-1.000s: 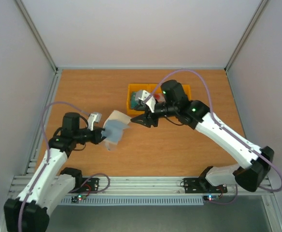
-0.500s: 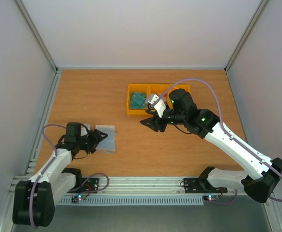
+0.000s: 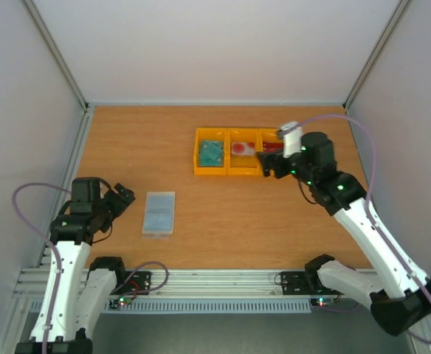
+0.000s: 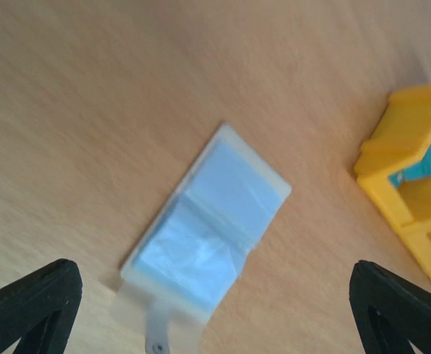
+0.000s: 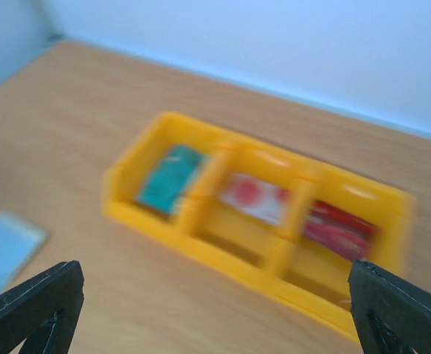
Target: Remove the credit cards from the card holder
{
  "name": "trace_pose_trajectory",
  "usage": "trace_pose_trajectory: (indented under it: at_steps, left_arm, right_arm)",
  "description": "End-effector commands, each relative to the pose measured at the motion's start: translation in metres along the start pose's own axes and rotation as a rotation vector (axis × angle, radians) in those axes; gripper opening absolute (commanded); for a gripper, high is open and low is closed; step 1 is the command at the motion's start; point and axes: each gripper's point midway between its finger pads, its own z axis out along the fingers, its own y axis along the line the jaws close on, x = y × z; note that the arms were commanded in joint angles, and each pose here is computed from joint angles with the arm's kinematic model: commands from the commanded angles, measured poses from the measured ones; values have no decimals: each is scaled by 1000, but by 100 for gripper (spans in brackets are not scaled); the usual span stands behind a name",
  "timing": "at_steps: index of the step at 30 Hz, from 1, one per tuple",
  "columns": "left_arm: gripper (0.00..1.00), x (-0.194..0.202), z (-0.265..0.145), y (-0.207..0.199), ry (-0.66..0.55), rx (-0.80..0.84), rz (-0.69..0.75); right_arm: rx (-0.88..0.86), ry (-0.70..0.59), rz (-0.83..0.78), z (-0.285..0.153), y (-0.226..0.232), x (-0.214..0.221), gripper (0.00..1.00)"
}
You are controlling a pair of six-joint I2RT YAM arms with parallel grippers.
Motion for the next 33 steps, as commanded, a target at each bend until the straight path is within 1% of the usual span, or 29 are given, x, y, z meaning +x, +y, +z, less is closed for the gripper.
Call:
trace_pose_trajectory:
  at_steps: [1, 3, 5, 6, 7, 8, 10, 11, 13, 15, 16, 19, 20, 21, 23, 24, 25, 27, 29, 31, 33]
  left_arm:
    - [99, -66, -42, -11, -336, -32, 160]
    - [99, -106, -65, -43, -579, 54, 354]
    - [100, -125, -80, -68, -760, 81, 613]
    - [99, -131, -84, -76, -824, 103, 669]
    - [99, -133, -82, -80, -861, 110, 728]
    - [99, -135, -79, -82, -896, 124, 755]
    - [100, -137, -70, -84, -962, 168, 766]
    - [99, -136, -62, -80, -981, 190, 749]
    - [99, -131, -43, -69, -1019, 264, 669]
    - [99, -119, -20, -61, -973, 299, 671]
    - [99, -118, -12, -52, -959, 273, 664]
    - [99, -126, -2, -21, -1021, 186, 536]
    - [99, -125, 3, -16, -1027, 176, 542]
    - [99, -122, 11, -12, -1012, 155, 574]
    - [99, -124, 30, -2, -948, 79, 593]
    - [99, -128, 32, 2, -945, 52, 567]
    - [100, -130, 35, 2, -942, 53, 555]
    - [99, -132, 41, -7, -919, 85, 572]
    - [100, -133, 55, -14, -875, 104, 590]
    - [99, -143, 66, -17, -852, 78, 584]
    - [99, -160, 74, -15, -856, 9, 554]
  right_arm:
    - [403, -71, 240, -42, -105, 23, 99]
    - [537, -84, 304, -62, -141, 47, 98]
    - [659, -68, 373, -76, -172, 82, 99]
    - [714, -57, 409, -81, -187, 100, 98]
    - [751, -51, 420, -82, -196, 115, 99]
    - [787, -47, 413, -79, -203, 130, 98]
    - [867, -135, 377, -74, -218, 145, 99]
    - [892, -182, 362, -69, -223, 153, 98]
    - [899, -257, 342, -56, -227, 169, 98]
    - [866, -287, 344, -40, -227, 182, 98]
    - [842, -310, 338, -32, -226, 185, 99]
    - [793, -412, 287, -14, -227, 185, 98]
    - [780, -455, 287, -10, -228, 183, 99]
    - [730, -481, 284, -1, -223, 183, 98]
    - [672, -396, 245, 33, -221, 196, 98]
    - [663, -399, 225, 40, -223, 189, 98]
    - [654, -367, 229, 45, -224, 191, 98]
    - [654, -348, 240, 47, -225, 192, 99]
    - [646, -361, 231, 47, -224, 191, 98]
    - [641, -365, 227, 46, -222, 190, 98]
    - [646, -365, 228, 46, -223, 191, 98]
